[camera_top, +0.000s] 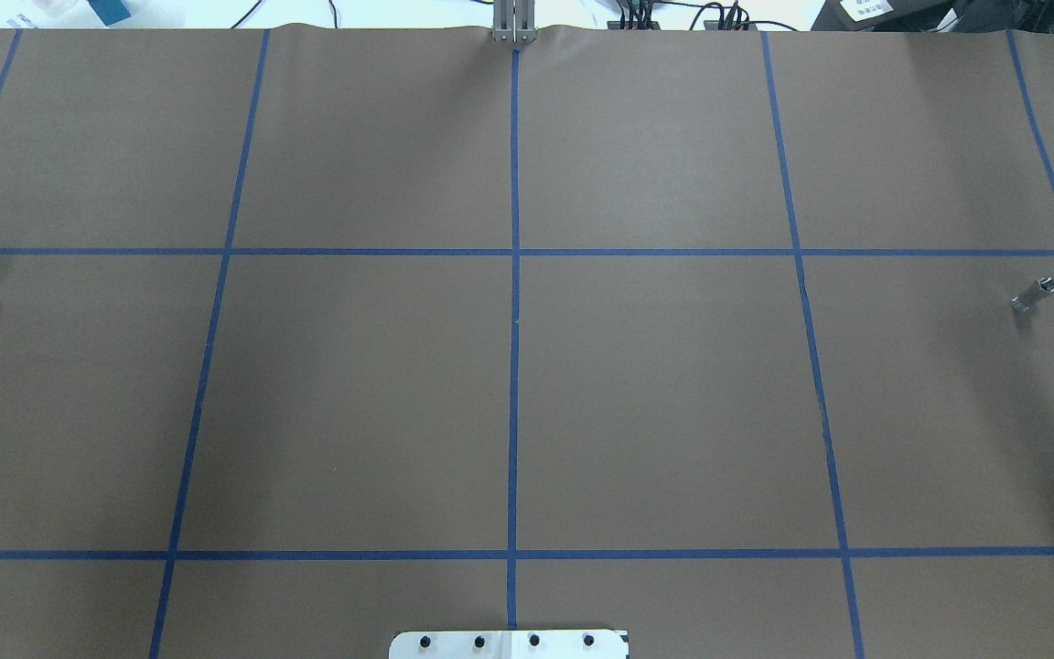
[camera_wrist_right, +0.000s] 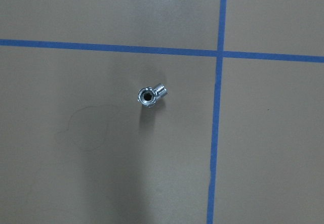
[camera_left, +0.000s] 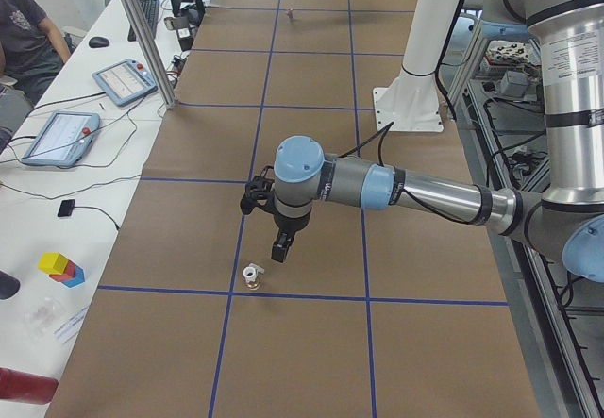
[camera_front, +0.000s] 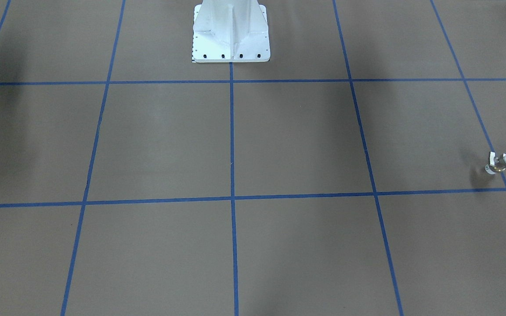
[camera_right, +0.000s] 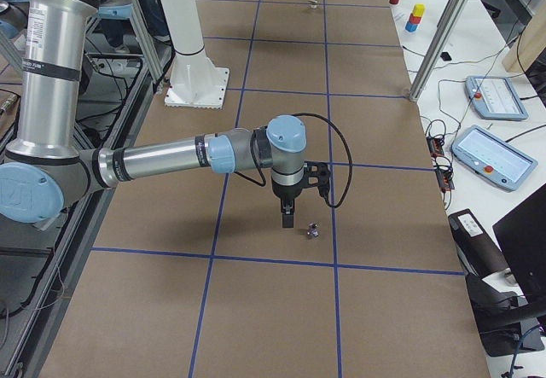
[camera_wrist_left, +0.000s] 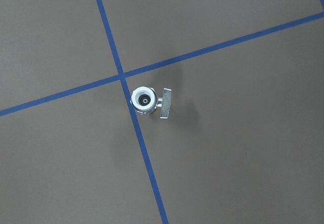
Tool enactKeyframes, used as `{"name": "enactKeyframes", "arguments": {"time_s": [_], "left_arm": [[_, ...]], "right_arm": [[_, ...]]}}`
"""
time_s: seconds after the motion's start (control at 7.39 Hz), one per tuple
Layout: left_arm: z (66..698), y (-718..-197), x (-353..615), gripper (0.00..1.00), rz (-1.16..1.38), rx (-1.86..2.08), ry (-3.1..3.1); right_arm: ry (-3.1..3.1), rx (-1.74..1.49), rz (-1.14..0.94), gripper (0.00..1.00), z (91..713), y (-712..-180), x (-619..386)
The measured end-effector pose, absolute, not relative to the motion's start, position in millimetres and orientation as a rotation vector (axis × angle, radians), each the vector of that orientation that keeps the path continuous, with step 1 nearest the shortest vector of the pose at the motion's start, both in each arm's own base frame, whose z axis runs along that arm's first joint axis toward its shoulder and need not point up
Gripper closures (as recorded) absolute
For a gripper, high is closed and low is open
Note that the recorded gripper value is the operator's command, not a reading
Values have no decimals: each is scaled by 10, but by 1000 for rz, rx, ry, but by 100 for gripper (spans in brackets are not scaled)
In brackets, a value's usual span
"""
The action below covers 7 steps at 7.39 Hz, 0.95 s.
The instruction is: Assemble PPR valve and pipe with both arms
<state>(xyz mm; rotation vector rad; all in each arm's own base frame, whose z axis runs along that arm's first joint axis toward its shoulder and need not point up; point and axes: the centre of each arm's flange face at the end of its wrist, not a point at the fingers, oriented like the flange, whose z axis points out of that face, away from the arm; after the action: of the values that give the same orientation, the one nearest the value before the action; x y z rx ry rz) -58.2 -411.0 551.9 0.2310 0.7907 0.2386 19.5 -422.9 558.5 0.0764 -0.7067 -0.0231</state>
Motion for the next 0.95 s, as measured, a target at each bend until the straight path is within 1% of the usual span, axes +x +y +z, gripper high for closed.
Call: {"name": "enactKeyframes", "arguments": {"time_s": [0.95], "left_arm": [[5638,-3944,-568,0,229,210,834]], "right_arm": [[-700,75,-17,1,5595,-4236,196]]}}
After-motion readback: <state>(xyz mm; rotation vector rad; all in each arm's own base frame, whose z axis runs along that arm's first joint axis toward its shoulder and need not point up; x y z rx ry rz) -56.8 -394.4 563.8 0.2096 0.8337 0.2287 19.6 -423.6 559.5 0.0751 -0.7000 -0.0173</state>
